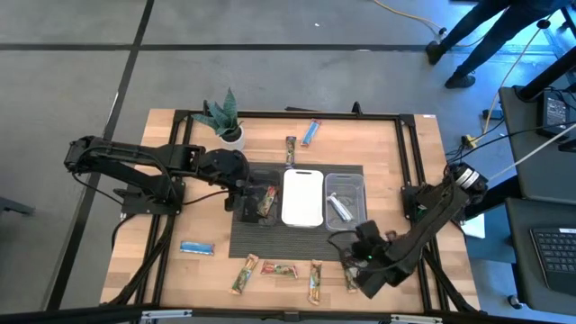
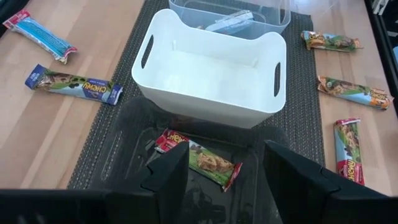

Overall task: Pick and place Granola Bars by type
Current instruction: Put the bottom blue granola bar into the white bin

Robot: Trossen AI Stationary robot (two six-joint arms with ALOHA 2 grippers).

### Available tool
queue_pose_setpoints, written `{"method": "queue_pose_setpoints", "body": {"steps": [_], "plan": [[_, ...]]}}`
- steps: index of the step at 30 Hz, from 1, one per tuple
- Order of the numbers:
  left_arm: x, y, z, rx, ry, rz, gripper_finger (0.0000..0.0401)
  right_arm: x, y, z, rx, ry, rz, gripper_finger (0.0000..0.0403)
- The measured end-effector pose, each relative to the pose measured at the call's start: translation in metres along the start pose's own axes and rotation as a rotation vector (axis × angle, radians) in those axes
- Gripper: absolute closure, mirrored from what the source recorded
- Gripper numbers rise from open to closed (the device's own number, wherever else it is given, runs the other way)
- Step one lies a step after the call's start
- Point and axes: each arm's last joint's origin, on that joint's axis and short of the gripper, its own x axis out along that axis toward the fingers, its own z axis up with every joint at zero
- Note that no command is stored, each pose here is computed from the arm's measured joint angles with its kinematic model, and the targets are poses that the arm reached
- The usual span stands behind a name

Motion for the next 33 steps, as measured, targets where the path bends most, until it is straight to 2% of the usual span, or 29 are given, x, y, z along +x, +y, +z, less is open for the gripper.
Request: {"method": "queue_pose_setpoints", "body": {"steps": [3, 7, 11, 13, 16, 20, 26, 33], "plan": [[0.000, 0.000, 0.000, -0.001, 0.001, -0.005, 0.0206, -0.005, 0.016, 0.024, -0.053, -0.146, 0.075, 0.0304], [0.000, -0.003, -0.001, 0.000, 0.016, -0.072, 0.0206, 0.004, 0.031, 0.064, -0.096, -0.237, 0.059, 0.0304], [0.000, -0.004, -0.001, -0.054, 0.029, -0.115, 0.0206, 0.023, 0.039, 0.104, -0.083, -0.224, 0.004, 0.0304], [0.000, -0.004, -0.001, -0.099, 0.033, -0.117, 0.0207, 0.032, 0.043, 0.122, -0.126, -0.197, -0.001, 0.0304], [0.000, -0.004, -0.001, -0.140, 0.035, -0.115, 0.0207, 0.047, 0.051, 0.143, -0.253, -0.179, 0.052, 0.0304], [0.000, -0.005, -0.001, -0.168, 0.038, -0.117, 0.0205, 0.063, 0.064, 0.166, -0.287, -0.213, 0.185, 0.0304], [0.000, -0.009, -0.003, -0.193, 0.053, -0.128, 0.0207, 0.093, 0.070, 0.182, -0.355, -0.195, 0.276, 0.0304], [-0.001, -0.013, -0.006, -0.194, 0.078, -0.131, 0.0207, 0.125, 0.067, 0.179, -0.398, -0.106, 0.213, 0.0304]]}}
